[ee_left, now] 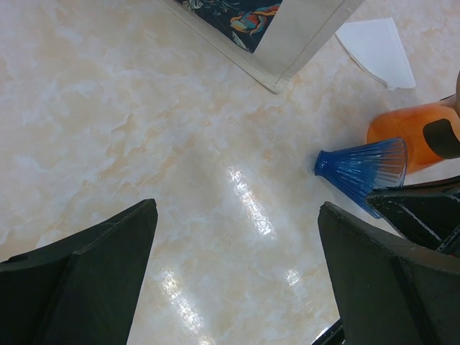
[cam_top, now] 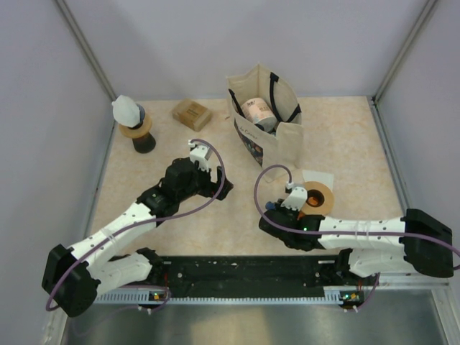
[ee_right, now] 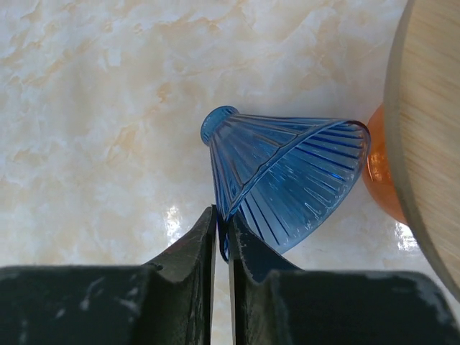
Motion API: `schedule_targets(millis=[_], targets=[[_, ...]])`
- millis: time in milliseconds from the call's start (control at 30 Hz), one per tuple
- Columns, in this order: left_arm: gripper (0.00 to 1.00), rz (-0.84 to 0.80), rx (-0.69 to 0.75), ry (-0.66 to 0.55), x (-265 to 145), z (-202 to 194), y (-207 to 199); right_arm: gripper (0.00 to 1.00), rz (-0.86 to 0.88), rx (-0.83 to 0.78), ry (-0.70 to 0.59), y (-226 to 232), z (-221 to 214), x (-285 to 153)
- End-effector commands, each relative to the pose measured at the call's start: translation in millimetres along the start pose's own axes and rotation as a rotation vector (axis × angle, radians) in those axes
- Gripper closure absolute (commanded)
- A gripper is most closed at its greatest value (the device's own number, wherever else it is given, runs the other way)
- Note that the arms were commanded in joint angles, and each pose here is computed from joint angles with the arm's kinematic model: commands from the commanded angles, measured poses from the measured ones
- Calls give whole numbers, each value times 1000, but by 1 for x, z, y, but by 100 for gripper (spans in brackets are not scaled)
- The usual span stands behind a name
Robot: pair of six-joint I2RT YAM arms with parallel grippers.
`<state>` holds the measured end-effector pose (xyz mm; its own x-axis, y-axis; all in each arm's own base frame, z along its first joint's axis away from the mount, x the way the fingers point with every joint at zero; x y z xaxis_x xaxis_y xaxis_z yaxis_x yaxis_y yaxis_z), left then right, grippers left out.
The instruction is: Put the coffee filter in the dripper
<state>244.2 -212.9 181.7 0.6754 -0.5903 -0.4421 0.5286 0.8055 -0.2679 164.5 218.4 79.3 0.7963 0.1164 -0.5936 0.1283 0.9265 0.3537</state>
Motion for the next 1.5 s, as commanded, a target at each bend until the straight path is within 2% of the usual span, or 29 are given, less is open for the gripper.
schedule_targets(millis=[0,133,233,433,533,633,733,900,1000,1200,1367,1467], targets=[[1,-35,-1,-61,-3,17,-7,92,10,-1,-29,4,2,0],[1,-34,1,-69,-5,19,-7,98,54,-86,-26,17,12,-8],[1,-35,3,-73,-5,20,-8,100,144,-242,-28,34,26,-20],[2,-30,8,-80,-6,22,-7,100,473,-582,24,70,37,-59],[2,-39,3,-98,-10,27,-9,100,581,-687,35,80,42,-75],[1,-11,-9,-131,-18,37,-7,100,675,-884,6,91,55,-90],[1,11,-16,-160,-24,44,-4,100,638,-1090,-58,91,84,-96],[1,-1,-16,-197,-26,52,-3,100,478,-1283,-112,78,150,-93],[1,12,-7,-203,-22,54,2,100,490,-1375,45,52,149,-88],[1,-22,-1,-212,-18,61,1,100,294,-1472,244,24,166,-96],[1,-56,3,-219,-13,60,1,100,225,-1437,320,9,182,-123],[1,-62,-6,-211,-11,60,1,100,221,-1406,384,-7,176,-136]])
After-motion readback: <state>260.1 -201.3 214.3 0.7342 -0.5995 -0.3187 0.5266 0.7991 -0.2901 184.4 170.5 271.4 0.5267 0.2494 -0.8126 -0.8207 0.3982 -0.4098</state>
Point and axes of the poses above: each gripper's point midway between its finger pads, its own x axis out along the fingers, its own y axis along the line the jaws close on, z = x × y, the point moved 2 cm from there along -x, back along the fingers, and after that the axes turned 4 degrees about x, right-handed, at the moved point
